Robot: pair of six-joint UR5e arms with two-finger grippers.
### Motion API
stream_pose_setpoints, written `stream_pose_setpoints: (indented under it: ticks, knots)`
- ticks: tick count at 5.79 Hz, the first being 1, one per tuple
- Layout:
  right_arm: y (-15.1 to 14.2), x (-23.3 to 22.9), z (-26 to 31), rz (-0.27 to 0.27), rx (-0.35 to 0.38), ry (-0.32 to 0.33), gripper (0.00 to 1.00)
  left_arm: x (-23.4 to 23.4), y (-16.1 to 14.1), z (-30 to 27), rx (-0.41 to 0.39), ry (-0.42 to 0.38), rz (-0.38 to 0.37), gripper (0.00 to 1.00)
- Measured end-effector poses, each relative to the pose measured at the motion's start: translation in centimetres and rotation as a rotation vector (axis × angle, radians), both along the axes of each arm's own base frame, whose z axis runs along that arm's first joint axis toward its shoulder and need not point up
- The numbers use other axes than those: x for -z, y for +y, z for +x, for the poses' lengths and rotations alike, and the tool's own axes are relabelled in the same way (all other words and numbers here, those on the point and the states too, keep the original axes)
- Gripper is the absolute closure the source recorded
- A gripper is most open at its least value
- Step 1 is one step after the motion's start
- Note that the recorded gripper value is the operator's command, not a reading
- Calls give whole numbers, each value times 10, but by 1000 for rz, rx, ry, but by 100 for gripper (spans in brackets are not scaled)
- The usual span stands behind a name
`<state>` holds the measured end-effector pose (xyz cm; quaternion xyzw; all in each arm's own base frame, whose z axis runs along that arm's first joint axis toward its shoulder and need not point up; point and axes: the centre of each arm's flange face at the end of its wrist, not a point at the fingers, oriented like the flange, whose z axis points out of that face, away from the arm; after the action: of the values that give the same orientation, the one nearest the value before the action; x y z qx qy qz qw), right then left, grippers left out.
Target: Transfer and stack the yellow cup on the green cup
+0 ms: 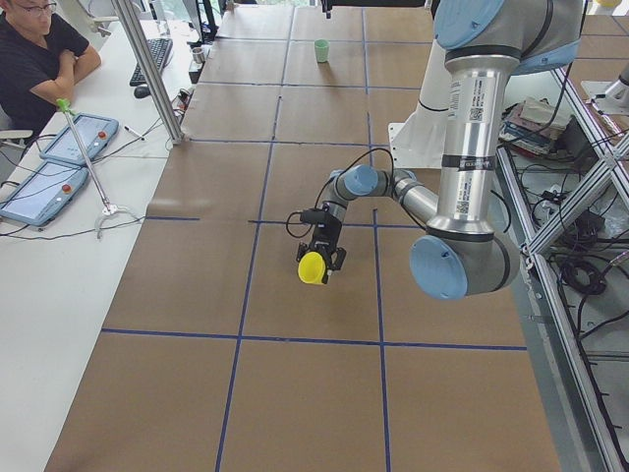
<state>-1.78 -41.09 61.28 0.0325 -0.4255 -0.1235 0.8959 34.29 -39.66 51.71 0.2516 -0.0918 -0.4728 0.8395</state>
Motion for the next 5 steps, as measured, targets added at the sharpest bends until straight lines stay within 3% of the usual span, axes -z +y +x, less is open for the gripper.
stream_pose_setpoints:
  ticks: [2, 3, 4, 5]
  knots:
    - [-3, 12, -2, 102, 1, -44, 0, 100, -39, 43, -171, 45, 202, 91]
    - [-5, 19, -3, 158, 2, -60, 0, 144, -49, 60, -241, 111, 312, 90]
    - [-9, 26, -5, 192, 2, -67, 0, 176, -53, 72, -318, 181, 409, 90]
    - [-17, 36, -10, 205, -3, -75, 0, 202, -50, 84, -461, 198, 487, 92]
